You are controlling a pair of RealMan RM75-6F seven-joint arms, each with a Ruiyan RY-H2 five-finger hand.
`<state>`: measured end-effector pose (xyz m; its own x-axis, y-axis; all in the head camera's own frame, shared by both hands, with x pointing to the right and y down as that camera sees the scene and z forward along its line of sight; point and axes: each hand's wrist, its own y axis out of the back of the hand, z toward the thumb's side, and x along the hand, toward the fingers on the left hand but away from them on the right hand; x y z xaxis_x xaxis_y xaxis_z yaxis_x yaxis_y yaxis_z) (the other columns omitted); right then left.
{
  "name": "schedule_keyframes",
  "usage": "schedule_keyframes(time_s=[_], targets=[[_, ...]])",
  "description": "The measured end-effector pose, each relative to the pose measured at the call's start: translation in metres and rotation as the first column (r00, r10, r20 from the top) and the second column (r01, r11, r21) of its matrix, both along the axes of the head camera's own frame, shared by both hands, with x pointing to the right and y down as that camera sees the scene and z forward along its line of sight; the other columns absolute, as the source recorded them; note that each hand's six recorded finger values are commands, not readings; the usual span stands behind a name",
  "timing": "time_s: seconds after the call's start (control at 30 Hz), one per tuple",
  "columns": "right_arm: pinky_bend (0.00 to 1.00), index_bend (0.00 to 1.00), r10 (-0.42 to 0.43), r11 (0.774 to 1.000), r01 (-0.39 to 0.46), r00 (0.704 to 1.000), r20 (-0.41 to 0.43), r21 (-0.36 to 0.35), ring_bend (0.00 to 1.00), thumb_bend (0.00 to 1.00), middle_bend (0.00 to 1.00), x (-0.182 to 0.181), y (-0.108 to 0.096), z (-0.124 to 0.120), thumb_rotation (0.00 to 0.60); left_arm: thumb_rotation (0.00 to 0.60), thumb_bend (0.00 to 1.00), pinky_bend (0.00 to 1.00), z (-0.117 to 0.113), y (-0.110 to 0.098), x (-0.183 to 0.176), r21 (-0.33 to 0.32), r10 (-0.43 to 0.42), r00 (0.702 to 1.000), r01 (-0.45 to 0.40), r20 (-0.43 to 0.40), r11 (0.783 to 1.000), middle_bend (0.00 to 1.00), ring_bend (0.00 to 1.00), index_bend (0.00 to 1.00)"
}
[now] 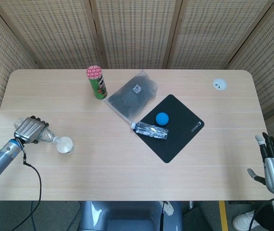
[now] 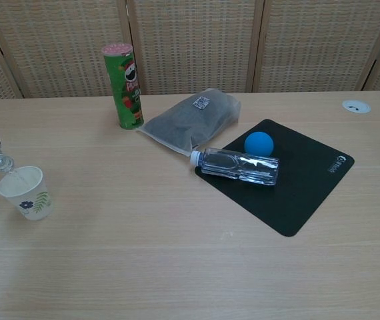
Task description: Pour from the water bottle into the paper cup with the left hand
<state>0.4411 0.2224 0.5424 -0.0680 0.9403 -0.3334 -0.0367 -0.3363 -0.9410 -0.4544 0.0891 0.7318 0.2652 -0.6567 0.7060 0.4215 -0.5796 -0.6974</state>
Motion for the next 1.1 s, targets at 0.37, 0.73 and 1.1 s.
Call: schedule_keyframes(time_s=[0.37,0.73,1.1], targets=[[0.0,0.0,-0.001,1.0,0.001,1.0,-0.002,0.001,0.0,0.0,0.0,0.0,0.0,-0.001,0.6,0.6,0.61,0.41,-0.004,-0.001,0.0,0.012,-0.012,1.0,0.013,-0.013,1.0,0.54,0.37,0.7],[0.0,0.0,-0.003,1.0,0.003,1.0,-0.005,-0.004,0.0,0.0,0.0,-0.001,0.001,0.001,0.6,0.6,0.61,0.41,-0.01,-0.001,-0.008,0.004,-0.11,0.987,0.111,-0.115,0.994,0.54,0.37,0.7],[0.0,0.0,-0.007,1.0,0.007,1.0,-0.011,-0.006,0.0,0.0,0.0,-0.003,0.001,0.002,0.6,0.6,0.61,0.41,-0.018,-0.006,-0.015,-0.1,-0.336,0.881,0.321,-0.333,0.942,0.54,0.37,0.7]])
